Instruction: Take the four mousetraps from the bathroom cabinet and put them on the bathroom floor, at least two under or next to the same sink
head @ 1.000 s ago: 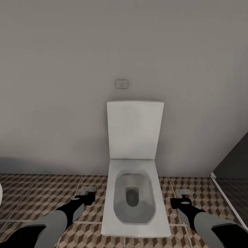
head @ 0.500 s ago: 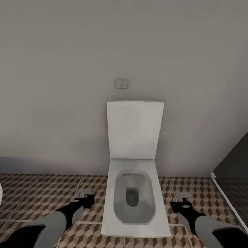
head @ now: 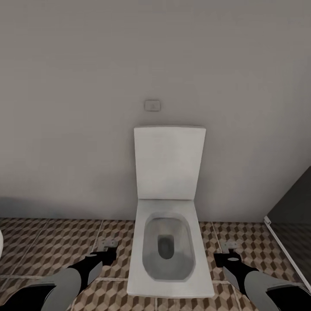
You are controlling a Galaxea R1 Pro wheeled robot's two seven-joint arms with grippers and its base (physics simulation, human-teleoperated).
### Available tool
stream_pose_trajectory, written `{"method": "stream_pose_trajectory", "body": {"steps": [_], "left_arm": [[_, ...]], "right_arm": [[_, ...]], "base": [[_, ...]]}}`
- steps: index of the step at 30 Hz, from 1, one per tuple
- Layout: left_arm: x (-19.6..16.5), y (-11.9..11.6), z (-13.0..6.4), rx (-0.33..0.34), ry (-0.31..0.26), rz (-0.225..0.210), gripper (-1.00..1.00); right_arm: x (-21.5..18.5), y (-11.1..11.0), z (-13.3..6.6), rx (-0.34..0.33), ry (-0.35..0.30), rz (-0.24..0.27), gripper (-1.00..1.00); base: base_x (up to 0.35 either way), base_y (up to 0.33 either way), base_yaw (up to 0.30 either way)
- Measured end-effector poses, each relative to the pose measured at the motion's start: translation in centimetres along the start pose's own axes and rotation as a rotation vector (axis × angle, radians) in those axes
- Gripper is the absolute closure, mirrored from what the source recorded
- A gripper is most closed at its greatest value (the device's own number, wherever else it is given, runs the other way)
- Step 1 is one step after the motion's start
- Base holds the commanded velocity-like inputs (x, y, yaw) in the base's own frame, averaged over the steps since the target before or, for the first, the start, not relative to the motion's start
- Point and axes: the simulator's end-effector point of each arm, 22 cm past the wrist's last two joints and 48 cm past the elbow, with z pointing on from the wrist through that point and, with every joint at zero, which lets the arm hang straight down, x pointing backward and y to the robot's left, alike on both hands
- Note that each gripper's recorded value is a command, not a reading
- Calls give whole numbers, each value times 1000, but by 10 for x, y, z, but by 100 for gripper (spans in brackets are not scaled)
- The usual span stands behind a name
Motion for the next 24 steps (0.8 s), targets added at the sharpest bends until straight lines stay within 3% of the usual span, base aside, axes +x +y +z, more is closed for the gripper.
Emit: {"method": "stream_pose_trajectory", "body": {"steps": [24], "left_arm": [[-1,-1,0,1,-9,-2,100]], "right_arm": [[0,2,0,-5,3,-10,100]], "base": [[0,0,0]]}}
